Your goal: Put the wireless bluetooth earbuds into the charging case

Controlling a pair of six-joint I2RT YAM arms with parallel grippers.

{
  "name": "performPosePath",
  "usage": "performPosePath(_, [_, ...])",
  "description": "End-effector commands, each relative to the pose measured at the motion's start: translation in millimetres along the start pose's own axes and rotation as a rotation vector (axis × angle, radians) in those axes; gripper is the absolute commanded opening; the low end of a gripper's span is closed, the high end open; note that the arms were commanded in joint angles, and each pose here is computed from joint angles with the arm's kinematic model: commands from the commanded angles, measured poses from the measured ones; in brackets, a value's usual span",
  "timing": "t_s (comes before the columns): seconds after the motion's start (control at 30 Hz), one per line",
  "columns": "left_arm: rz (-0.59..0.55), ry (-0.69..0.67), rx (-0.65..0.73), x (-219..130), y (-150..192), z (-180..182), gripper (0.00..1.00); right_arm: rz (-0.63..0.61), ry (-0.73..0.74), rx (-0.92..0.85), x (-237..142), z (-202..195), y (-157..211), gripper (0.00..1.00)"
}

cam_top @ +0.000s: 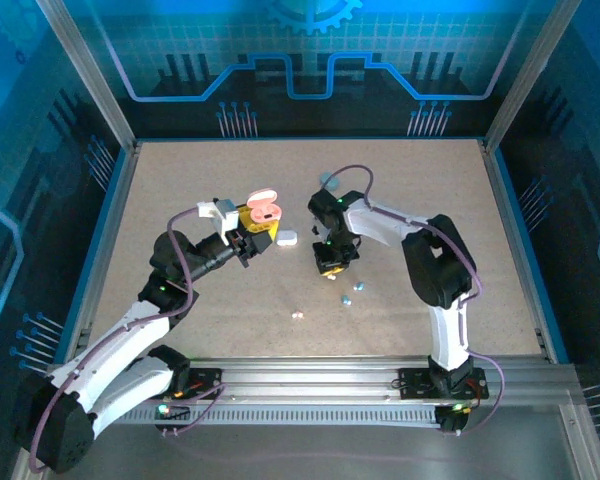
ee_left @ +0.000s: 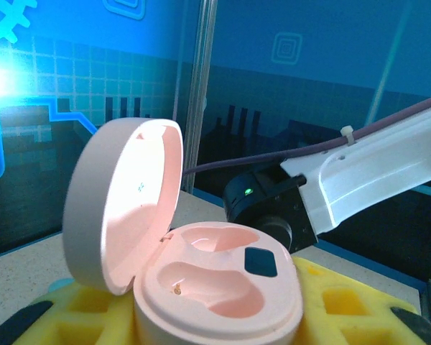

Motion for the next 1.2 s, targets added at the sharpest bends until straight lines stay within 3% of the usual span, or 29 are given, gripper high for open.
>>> performPosePath(0.0, [-0.034, -0.008, 0.031, -1.2, -9.2, -2.0, 0.33, 0.048, 0.085, -0.041, 5.1, 4.3, 0.6, 0.21])
performPosePath(0.47, [-0.033, -0.008, 0.027, -0.8, -9.1, -1.8, 0.33, 0.103, 0.109, -0.051, 17.2, 8.3, 6.5, 0.27])
performPosePath(1.17, [-0.032, -0.005, 0.026, -0.4, -9.4, -1.9, 0.33, 0.109, 0.098, -0.049, 24.6, 9.3, 2.0, 0.26])
Point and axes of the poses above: each hand's point on the last joint's axis, 136 mm out from that joint toward the fingers, its own x axis out along the fingers, its own z axis along the line the jaws close on, y = z × x, the point moved 10 cm from there along -x, back along the fingers, and after that the axes turned 12 degrees about -x, right-handed, at the moved point
